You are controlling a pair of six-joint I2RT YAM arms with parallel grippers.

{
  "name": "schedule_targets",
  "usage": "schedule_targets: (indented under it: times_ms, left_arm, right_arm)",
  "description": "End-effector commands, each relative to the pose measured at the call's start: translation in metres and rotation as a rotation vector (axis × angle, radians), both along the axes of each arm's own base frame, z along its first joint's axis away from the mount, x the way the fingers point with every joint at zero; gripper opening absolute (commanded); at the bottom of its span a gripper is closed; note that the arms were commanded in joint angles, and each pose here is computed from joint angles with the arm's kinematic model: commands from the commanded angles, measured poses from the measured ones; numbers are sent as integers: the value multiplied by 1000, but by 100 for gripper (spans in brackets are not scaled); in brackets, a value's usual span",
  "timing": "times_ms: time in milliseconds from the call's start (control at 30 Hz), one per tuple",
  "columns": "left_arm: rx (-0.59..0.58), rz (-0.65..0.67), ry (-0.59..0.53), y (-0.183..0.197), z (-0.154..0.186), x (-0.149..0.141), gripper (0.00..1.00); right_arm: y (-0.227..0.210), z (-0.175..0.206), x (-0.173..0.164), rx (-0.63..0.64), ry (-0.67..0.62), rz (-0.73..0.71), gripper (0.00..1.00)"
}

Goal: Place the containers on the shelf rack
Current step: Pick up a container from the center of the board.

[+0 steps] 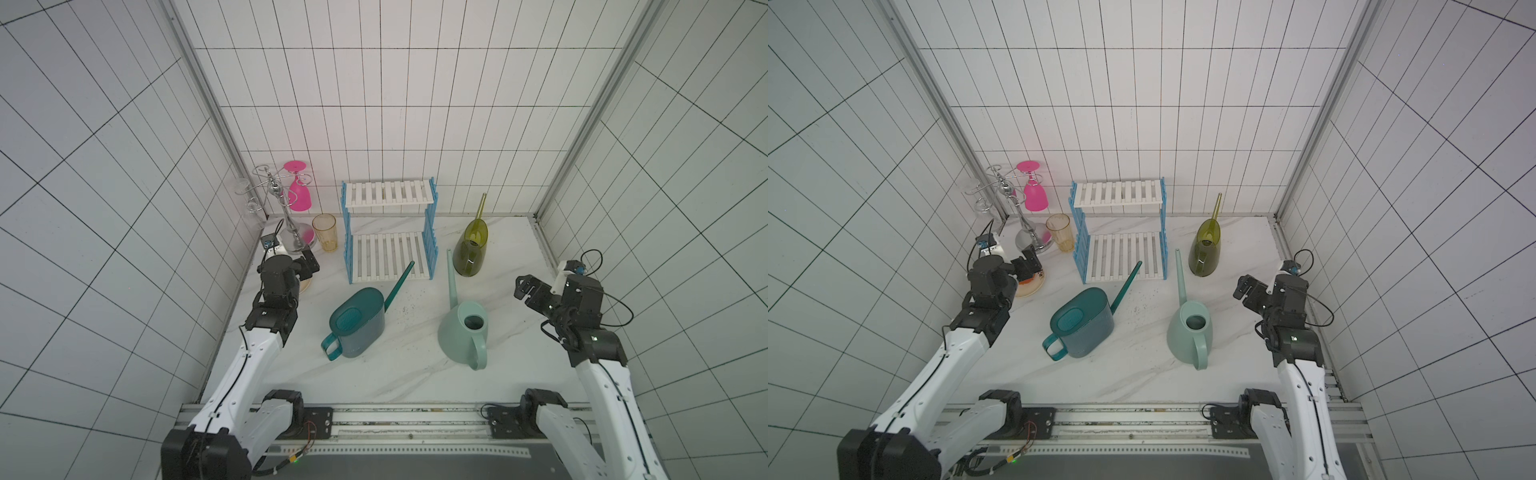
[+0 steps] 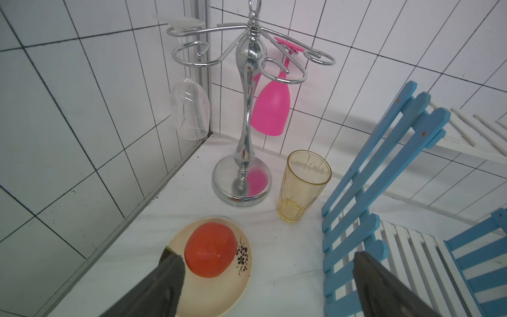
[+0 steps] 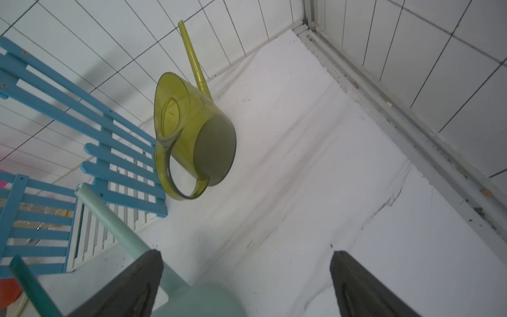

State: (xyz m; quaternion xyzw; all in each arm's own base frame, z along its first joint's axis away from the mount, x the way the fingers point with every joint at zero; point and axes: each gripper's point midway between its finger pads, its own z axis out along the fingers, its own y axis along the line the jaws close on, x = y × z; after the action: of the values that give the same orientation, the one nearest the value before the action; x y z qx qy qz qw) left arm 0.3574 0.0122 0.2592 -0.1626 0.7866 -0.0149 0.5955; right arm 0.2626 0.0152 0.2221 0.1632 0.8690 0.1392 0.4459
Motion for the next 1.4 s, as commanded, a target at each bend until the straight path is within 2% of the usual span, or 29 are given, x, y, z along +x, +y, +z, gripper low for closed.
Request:
schedule_targets:
  times_ms: [0,233,367,467,667,833,1000,1100,1367]
  left_arm:
    - [-51,-84,52,-19,0,-12,98]
    - [-42,-109,12,-23,17,-30,98]
    - [-54,-120,-1,-25,16,-31,98]
    - [-87,-131,14,-29,8,-26,98]
    - [-97,-121,26,-29,4,-25,98]
    - [-84,-104,20,-24,3,-30,98]
    - [-68,-103,9,-23,7,-36,98]
    - [-69,-99,20,-22,3,-36,98]
    - [-98,-115,48,-27,-9,-36,98]
  right_arm:
    - [24,-11,-44,87,142,109,99]
    - [45,-3,-78,173,217,199,100]
    - [55,-2,-97,193,263,267,90]
    - [55,-6,-117,143,338,297,86]
    - [49,-13,-143,50,404,302,83]
    - [60,-31,-143,-6,452,356,83]
    - [74,-38,-132,-152,455,400,86]
    - [92,-44,-125,-235,457,439,100]
    - [128,-69,-107,-400,471,450,99]
